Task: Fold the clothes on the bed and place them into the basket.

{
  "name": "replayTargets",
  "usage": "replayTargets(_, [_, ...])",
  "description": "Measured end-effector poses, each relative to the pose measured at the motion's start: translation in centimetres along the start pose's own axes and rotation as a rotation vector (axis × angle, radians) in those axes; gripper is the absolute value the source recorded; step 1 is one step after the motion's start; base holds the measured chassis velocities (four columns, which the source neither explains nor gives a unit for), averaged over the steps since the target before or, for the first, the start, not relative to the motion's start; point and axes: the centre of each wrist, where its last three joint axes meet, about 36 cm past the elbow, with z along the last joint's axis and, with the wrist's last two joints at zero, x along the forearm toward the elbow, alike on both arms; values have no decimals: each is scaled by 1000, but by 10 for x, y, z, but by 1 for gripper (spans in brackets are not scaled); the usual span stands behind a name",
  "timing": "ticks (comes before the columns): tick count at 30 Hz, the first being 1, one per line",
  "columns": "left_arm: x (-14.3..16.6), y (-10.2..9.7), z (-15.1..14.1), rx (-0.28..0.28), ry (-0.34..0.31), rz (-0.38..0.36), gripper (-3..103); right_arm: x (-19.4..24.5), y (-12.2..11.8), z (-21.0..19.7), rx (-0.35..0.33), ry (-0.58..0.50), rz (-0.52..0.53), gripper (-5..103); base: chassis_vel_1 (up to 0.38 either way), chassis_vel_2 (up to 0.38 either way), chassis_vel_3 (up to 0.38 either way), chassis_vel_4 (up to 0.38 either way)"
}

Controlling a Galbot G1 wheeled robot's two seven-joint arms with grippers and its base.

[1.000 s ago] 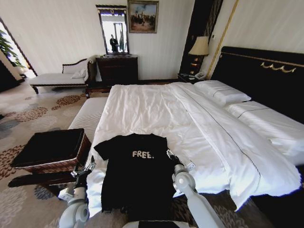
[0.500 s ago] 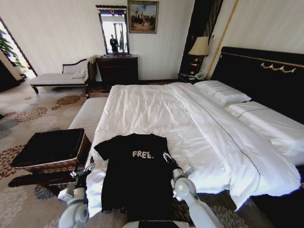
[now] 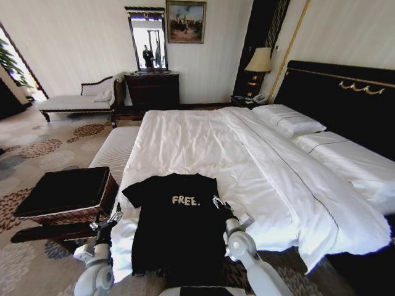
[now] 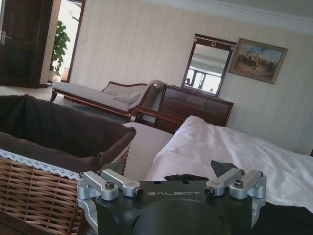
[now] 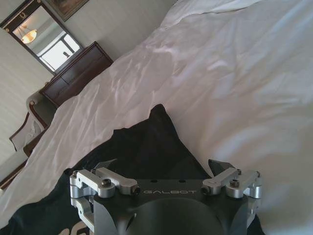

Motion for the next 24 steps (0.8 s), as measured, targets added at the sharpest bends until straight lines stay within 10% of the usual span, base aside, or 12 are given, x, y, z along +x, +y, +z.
replayTargets(10, [4, 2, 3, -2, 4, -5, 100, -18, -15, -31, 69, -34, 4, 100, 0, 0, 0, 0])
replayTargets(24, [13, -3, -2, 22, 15, -15, 100, -15, -16, -37, 1, 104, -36, 100, 0, 0, 0, 0])
